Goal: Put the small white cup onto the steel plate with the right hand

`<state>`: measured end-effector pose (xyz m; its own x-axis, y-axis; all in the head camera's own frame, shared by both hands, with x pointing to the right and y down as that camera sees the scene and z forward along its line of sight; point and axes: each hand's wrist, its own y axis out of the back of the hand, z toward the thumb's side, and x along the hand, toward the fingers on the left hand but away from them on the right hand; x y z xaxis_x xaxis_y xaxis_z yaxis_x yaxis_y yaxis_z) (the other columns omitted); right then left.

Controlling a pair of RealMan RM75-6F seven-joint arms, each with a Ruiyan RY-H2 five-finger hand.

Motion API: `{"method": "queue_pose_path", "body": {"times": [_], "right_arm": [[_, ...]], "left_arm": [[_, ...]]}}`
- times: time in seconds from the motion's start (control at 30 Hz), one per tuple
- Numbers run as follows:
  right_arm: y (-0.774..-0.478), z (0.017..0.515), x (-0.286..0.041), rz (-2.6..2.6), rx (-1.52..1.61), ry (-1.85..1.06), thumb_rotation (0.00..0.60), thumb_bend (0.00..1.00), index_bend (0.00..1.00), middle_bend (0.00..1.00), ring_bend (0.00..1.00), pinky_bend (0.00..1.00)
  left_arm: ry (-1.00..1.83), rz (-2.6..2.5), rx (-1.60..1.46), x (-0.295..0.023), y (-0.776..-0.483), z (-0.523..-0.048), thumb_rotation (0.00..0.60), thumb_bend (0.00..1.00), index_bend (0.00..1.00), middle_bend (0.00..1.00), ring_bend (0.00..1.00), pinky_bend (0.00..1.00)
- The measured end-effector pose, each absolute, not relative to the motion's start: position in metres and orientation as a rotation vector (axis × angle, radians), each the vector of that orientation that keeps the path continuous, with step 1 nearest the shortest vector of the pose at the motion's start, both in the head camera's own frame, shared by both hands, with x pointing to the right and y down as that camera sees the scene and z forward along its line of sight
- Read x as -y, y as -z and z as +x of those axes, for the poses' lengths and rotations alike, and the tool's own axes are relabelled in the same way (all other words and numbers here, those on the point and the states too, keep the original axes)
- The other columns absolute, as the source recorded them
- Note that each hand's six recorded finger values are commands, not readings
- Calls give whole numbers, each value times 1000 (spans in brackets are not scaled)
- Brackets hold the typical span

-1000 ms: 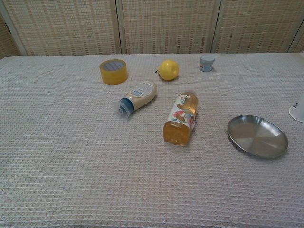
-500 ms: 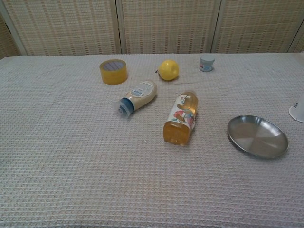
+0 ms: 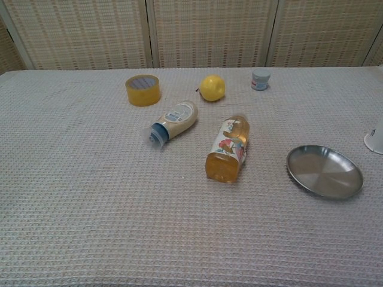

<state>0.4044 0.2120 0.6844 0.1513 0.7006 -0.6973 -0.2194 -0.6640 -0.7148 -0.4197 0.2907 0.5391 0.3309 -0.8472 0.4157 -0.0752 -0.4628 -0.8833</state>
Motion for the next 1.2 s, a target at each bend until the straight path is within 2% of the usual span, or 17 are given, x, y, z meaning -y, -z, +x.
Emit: {"method": "queue_pose_path", "body": {"times": [0.27,0.37,0.6,0.67,0.77,0.83,0.9,0.97,1.1,1.2], "right_arm": [[-670,368,-191,-1718,506,-1464,600,194,566,823,726,945],[-674,350,-180,-1737,520,-1408,600,194,559,823,719,942],[-690,336,-171,-1810,563,-1343,600,194,497,803,609,875],[-694,333,-168,-1841,586,-1311,600,194,472,743,564,837],[-699,333,-166,-1872,595,-1279,600,189,384,588,452,745],[-701,332,-166,-1889,590,-1261,600,167,325,474,326,670],[-701,332,-165,-1900,597,-1246,600,155,306,401,229,601],[-697,331,-163,-1900,618,-1223,600,154,304,365,176,549],[-683,336,-152,-1827,666,-1168,600,154,301,348,154,474],[-673,345,-143,-1724,670,-1160,600,154,244,281,90,376]], "left_arm": [[1206,-1792,-822,-291,-539,-420,600,326,118,126,114,246],[1207,-1791,-826,-290,-539,-420,600,326,118,126,114,246],[1210,-1791,-825,-290,-539,-421,600,327,118,126,115,247],[1210,-1791,-826,-290,-539,-421,600,327,118,126,116,247],[1210,-1791,-826,-290,-539,-421,600,326,118,126,116,247],[1209,-1791,-827,-290,-538,-421,600,326,118,126,116,247],[1208,-1791,-825,-291,-538,-420,600,326,118,126,115,247],[1208,-1792,-825,-291,-538,-420,600,326,118,127,116,247],[1210,-1792,-824,-291,-538,-421,600,326,118,126,115,247],[1212,-1794,-826,-291,-538,-421,600,327,118,128,116,247]]}}
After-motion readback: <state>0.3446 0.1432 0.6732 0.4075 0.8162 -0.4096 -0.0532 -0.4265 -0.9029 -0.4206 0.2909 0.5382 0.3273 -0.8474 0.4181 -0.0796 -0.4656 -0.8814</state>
